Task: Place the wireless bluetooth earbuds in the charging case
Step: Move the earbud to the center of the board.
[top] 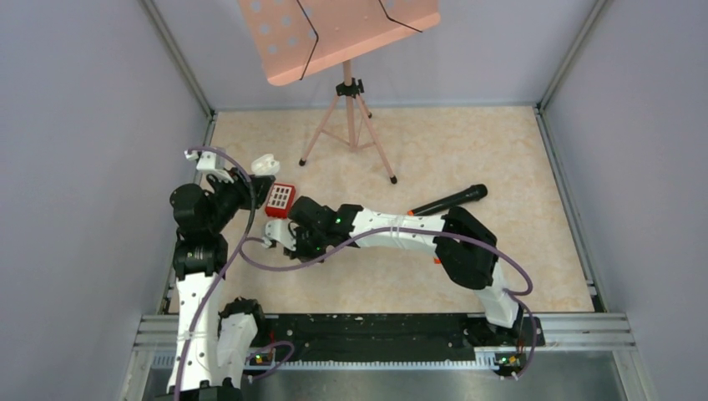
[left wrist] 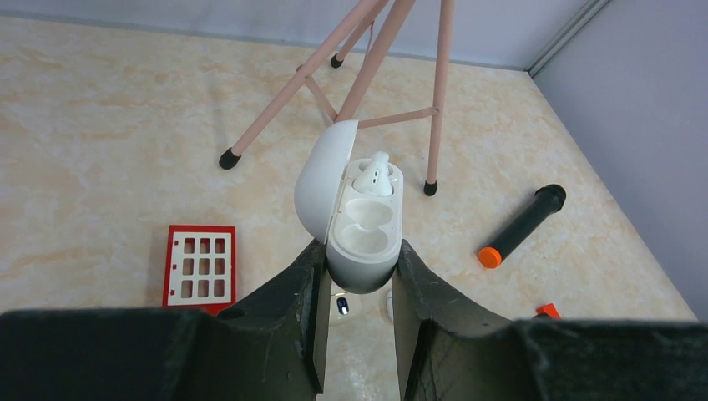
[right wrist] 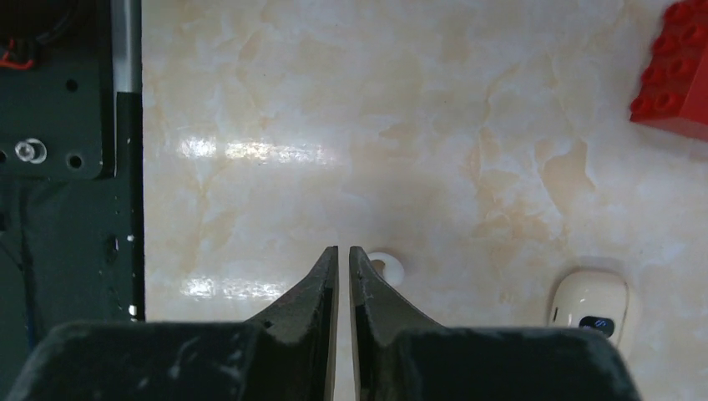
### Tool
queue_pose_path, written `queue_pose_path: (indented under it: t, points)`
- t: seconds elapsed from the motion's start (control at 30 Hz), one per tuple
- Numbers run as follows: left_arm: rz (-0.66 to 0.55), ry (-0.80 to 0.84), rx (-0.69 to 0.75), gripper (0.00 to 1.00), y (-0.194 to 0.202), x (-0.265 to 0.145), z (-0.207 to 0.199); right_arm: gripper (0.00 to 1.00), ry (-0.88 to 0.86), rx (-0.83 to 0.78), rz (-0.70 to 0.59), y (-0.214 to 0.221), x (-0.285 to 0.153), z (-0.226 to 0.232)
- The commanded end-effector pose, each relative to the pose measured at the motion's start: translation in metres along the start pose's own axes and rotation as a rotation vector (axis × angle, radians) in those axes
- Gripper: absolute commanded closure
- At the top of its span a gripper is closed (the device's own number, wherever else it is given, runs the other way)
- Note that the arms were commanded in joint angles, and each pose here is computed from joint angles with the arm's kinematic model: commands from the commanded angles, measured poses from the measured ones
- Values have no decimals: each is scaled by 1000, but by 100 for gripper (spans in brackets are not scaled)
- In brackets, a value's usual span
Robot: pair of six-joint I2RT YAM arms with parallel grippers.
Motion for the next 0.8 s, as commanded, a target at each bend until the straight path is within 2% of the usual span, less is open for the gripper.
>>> queue_pose_path:
  t: [0.0,0.37,0.63,0.77]
  points:
    - [-67,7,28,100,-15,-3,-6,91,19,273,64,-8,3,5]
    - [-65,2,25,100,-13,-6,-6,92,35,381,145,8,17,13]
    - [-71,17,14,100,-16,-3,-7,92,94,412,152,10,24,7]
    - [-68,18,20,100,-16,-4,-8,88,134,419,170,12,27,4]
Point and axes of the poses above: each gripper's point midway between its finger pads, its own x axis out along the fingers, its own z axis along the line the jaws close on, y = z × x, the point moved 9 cm from there along -x, back along the fingers, and after that the axes turned 7 degrees about -x, right-handed, at the moved point
